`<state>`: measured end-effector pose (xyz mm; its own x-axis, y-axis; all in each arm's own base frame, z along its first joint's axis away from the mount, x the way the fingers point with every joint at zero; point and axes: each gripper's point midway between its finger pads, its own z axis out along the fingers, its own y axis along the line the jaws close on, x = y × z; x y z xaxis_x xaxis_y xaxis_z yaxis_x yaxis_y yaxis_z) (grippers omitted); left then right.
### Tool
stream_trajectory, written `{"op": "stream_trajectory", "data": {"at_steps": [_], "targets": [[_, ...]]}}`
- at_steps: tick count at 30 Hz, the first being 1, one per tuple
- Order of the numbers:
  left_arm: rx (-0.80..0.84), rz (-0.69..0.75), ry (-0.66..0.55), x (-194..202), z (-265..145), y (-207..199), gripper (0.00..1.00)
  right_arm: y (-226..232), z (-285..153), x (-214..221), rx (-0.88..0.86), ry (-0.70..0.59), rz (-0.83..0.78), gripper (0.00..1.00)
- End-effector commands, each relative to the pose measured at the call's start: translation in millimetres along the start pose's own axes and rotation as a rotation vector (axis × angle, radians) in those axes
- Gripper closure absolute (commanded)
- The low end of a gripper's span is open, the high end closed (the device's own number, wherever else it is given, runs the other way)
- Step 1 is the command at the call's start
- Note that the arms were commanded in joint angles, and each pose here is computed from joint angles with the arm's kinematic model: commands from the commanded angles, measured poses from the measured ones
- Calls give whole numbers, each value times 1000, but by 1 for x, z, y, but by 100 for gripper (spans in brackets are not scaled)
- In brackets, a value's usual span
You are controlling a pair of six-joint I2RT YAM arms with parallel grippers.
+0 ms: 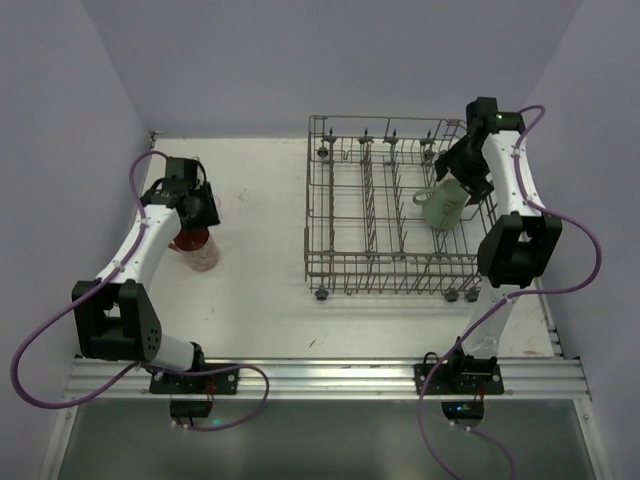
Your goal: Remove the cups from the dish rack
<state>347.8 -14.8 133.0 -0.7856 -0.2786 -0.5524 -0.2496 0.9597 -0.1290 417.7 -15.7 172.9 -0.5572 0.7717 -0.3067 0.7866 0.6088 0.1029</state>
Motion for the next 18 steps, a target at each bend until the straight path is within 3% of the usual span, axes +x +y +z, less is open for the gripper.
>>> {"op": "stream_trajectory", "data": {"at_steps": [1, 18], "targets": [[28, -12, -59, -16, -13, -5, 57, 6, -14, -16, -25, -74, 36, 1], [59, 8, -70, -20, -20, -10, 57, 4, 28, -31, 85, -125, 19, 1]]}}
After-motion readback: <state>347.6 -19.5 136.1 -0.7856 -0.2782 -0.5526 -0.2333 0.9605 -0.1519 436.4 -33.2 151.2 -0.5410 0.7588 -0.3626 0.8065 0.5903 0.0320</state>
